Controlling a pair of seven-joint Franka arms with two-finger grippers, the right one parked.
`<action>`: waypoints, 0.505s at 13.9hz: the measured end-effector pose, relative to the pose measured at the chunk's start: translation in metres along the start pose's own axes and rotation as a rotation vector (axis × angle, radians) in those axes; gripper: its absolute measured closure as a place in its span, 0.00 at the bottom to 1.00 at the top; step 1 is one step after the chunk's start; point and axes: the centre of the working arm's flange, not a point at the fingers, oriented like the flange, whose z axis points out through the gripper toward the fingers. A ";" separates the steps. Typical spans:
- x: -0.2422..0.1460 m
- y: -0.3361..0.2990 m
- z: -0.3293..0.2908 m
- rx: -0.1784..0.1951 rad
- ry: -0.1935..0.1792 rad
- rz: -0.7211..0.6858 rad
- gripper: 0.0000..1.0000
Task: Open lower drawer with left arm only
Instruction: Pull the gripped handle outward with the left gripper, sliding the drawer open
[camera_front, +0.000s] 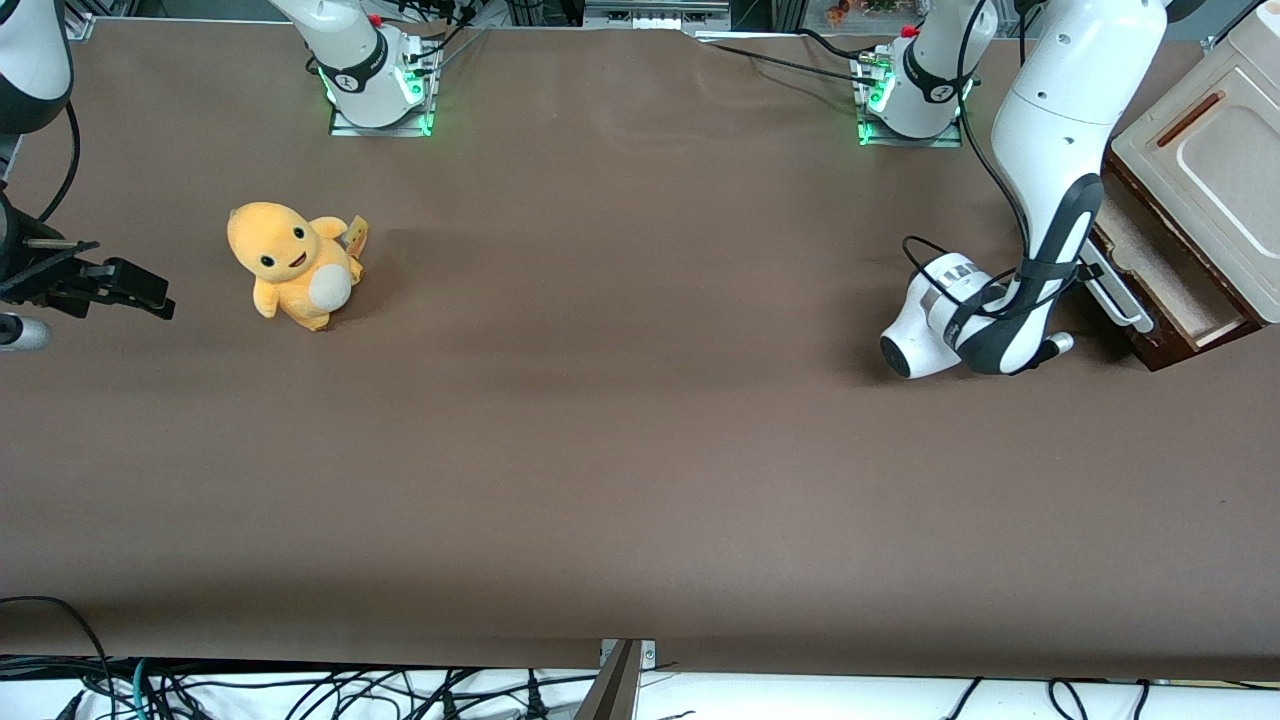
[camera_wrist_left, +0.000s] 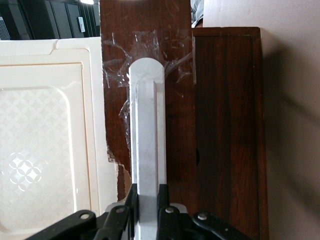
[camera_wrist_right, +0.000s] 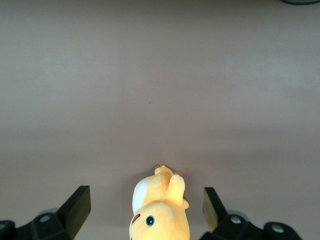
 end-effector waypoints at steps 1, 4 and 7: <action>0.000 0.000 0.000 0.000 0.000 0.000 0.82; 0.001 -0.001 -0.003 -0.007 -0.008 -0.001 0.82; 0.002 0.000 -0.004 -0.004 -0.013 0.000 0.82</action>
